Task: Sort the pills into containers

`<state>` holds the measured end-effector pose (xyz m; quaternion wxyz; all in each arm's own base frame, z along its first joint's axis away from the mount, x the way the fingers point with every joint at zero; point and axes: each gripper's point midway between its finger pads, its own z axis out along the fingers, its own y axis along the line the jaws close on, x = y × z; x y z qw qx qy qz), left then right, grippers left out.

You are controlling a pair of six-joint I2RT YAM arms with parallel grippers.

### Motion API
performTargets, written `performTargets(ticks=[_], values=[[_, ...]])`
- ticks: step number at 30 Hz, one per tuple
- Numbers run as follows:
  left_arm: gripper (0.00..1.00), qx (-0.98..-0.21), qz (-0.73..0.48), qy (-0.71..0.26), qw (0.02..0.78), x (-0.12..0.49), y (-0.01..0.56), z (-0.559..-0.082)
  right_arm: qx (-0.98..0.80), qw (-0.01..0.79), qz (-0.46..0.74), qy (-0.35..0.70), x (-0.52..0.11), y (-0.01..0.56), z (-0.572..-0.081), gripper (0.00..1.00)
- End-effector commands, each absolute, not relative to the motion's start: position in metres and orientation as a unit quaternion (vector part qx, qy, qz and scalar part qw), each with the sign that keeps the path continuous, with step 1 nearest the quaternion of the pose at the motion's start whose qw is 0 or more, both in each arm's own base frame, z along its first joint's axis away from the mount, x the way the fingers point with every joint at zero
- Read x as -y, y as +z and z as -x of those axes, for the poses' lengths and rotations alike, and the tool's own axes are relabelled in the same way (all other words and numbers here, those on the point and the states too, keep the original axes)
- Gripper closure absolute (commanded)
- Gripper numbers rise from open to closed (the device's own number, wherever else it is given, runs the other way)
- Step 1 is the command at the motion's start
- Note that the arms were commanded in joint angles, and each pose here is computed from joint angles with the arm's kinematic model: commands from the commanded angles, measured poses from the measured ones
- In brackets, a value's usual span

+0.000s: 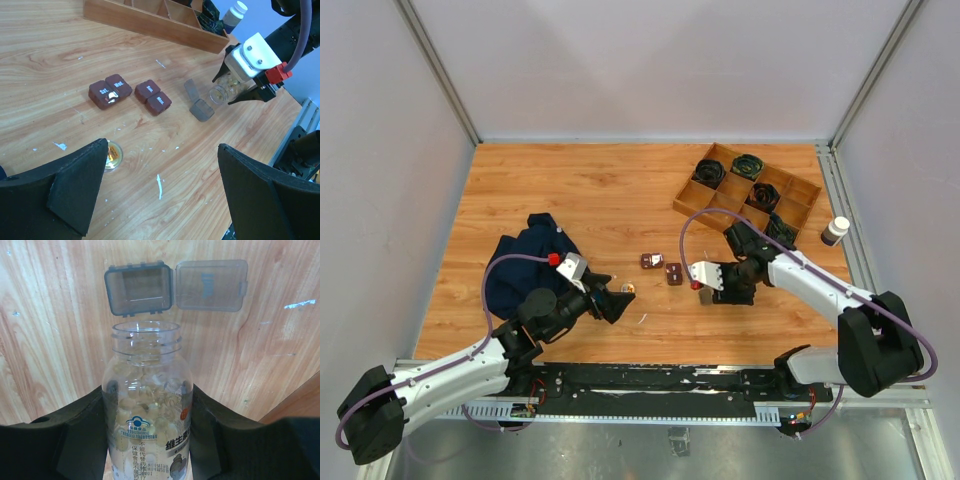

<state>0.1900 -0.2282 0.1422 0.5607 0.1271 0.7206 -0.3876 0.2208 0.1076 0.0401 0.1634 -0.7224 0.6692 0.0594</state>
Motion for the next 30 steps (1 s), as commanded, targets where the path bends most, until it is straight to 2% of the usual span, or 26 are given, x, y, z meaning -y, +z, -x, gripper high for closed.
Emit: performTargets(ticks=[1, 2, 4, 7, 9, 11, 14, 17, 19, 22, 24, 27, 29, 30], values=[[0.05, -0.715, -0.127, -0.388, 0.567, 0.227, 0.147, -0.191, -0.679, 0.178, 0.712, 0.027, -0.104, 0.042, -0.231, 0.99], [0.05, -0.715, -0.126, -0.389, 0.567, 0.227, 0.147, -0.191, -0.682, 0.181, 0.708, 0.024, -0.103, 0.046, -0.235, 0.99], [0.05, -0.713, -0.126, -0.393, 0.567, 0.228, 0.148, -0.19, -0.664, 0.157, 0.725, 0.095, -0.115, 0.046, -0.208, 0.99], [0.06, -0.714, -0.126, -0.391, 0.568, 0.227, 0.148, -0.191, -0.68, 0.175, 0.712, 0.021, -0.103, 0.043, -0.233, 0.99], [0.05, -0.713, -0.127, -0.392, 0.567, 0.228, 0.148, -0.19, -0.669, 0.159, 0.722, 0.077, -0.112, 0.044, -0.214, 0.99], [0.05, -0.714, -0.126, -0.39, 0.568, 0.227, 0.148, -0.19, -0.671, 0.166, 0.721, 0.04, -0.105, 0.04, -0.222, 0.99], [0.05, -0.712, -0.125, -0.392, 0.569, 0.227, 0.148, -0.19, -0.656, 0.158, 0.732, 0.097, -0.116, 0.045, -0.204, 0.99], [0.05, -0.713, -0.125, -0.392, 0.568, 0.227, 0.148, -0.19, -0.683, 0.175, 0.709, 0.026, -0.103, 0.045, -0.232, 0.99], [0.05, -0.712, -0.125, -0.394, 0.568, 0.227, 0.148, -0.189, -0.668, 0.151, 0.723, 0.093, -0.114, 0.043, -0.207, 0.99], [0.05, -0.713, -0.125, -0.393, 0.567, 0.227, 0.148, -0.189, -0.682, 0.173, 0.71, 0.025, -0.103, 0.04, -0.231, 0.99], [0.05, -0.712, -0.125, -0.395, 0.567, 0.227, 0.147, -0.189, -0.667, 0.153, 0.722, 0.096, -0.115, 0.045, -0.207, 0.99], [0.05, -0.712, -0.123, -0.393, 0.568, 0.226, 0.147, -0.19, -0.681, 0.159, 0.714, 0.022, -0.099, 0.039, -0.226, 0.99], [0.05, -0.711, -0.125, -0.396, 0.567, 0.227, 0.148, -0.189, -0.67, 0.155, 0.72, 0.09, -0.116, 0.047, -0.208, 0.99], [0.05, -0.712, -0.125, -0.394, 0.567, 0.227, 0.147, -0.189, -0.671, 0.167, 0.72, 0.055, -0.113, 0.046, -0.218, 0.99]])
